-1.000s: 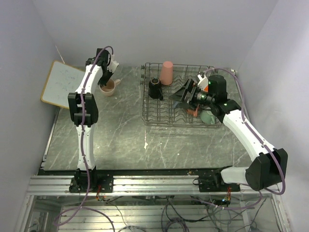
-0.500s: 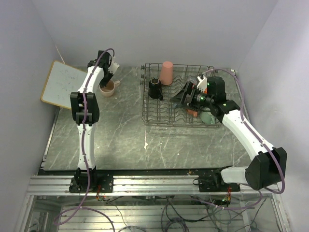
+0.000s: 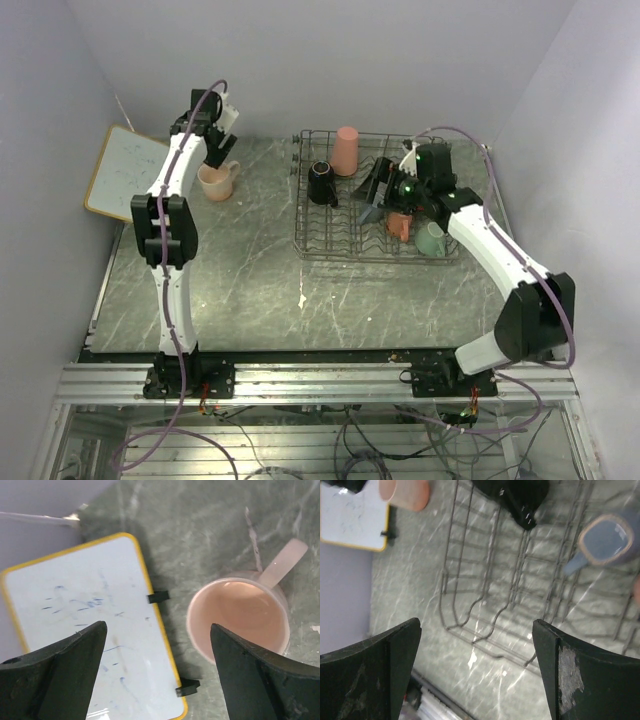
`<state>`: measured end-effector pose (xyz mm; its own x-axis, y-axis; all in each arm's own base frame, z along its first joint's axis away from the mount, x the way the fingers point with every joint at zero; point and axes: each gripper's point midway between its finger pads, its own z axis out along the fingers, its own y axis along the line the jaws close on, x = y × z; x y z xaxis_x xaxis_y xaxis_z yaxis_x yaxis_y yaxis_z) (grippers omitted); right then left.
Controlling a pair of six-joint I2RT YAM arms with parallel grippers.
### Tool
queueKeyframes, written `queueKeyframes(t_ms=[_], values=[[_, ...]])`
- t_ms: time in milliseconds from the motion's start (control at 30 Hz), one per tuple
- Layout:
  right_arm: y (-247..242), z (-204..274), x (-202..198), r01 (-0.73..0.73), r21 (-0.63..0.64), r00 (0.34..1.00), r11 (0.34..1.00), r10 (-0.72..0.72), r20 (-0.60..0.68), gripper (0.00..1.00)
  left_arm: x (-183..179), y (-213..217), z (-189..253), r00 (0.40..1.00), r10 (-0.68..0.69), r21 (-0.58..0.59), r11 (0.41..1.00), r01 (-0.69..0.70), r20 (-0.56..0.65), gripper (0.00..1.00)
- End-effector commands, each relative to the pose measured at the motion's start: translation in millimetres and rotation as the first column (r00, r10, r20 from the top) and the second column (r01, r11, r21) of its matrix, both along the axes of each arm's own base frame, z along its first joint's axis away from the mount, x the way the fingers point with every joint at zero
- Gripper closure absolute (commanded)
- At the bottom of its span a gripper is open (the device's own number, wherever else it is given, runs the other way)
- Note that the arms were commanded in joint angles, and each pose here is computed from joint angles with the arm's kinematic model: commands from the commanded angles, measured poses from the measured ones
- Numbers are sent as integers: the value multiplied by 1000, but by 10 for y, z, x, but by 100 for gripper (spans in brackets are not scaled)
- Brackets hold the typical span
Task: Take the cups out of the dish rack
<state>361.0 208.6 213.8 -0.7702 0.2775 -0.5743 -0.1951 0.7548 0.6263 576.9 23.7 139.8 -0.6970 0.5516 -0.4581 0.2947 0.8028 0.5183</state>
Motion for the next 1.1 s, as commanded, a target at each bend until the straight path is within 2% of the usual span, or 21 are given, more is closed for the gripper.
queueKeyframes(t_ms=[0,100,167,200,333,533,667,833,1067], values=[[-68,-113,405,51,-181,995,982,-35,89,9,30,107,755,980,40,12,999,-43,197,4],[-24,-266,631,56,-276,993,960,-25,116,12,-61,108,813,980,45,5,999,-47,194,5],[77,-333,756,52,-325,989,944,-4,145,14,-170,-42,850,985,9,-74,997,3,170,2],[175,-388,782,43,-357,988,933,15,156,15,-285,-206,876,989,-50,-143,987,71,141,0],[578,-631,866,-20,-462,977,887,116,179,20,-759,-695,993,972,-213,-337,912,233,96,1],[788,-1032,1104,-54,-571,975,819,168,148,22,-1501,-1062,915,938,-345,-502,806,314,32,1],[822,-1146,1243,-56,-602,973,796,178,144,22,-1814,-1118,791,927,-375,-543,779,313,-4,1],[785,-1223,1276,-46,-626,978,779,163,130,23,-2050,-1081,693,918,-392,-540,786,302,-56,1],[697,-1177,1209,-55,-636,974,770,182,137,24,-2168,-1085,809,910,-414,-534,776,335,-30,1]])
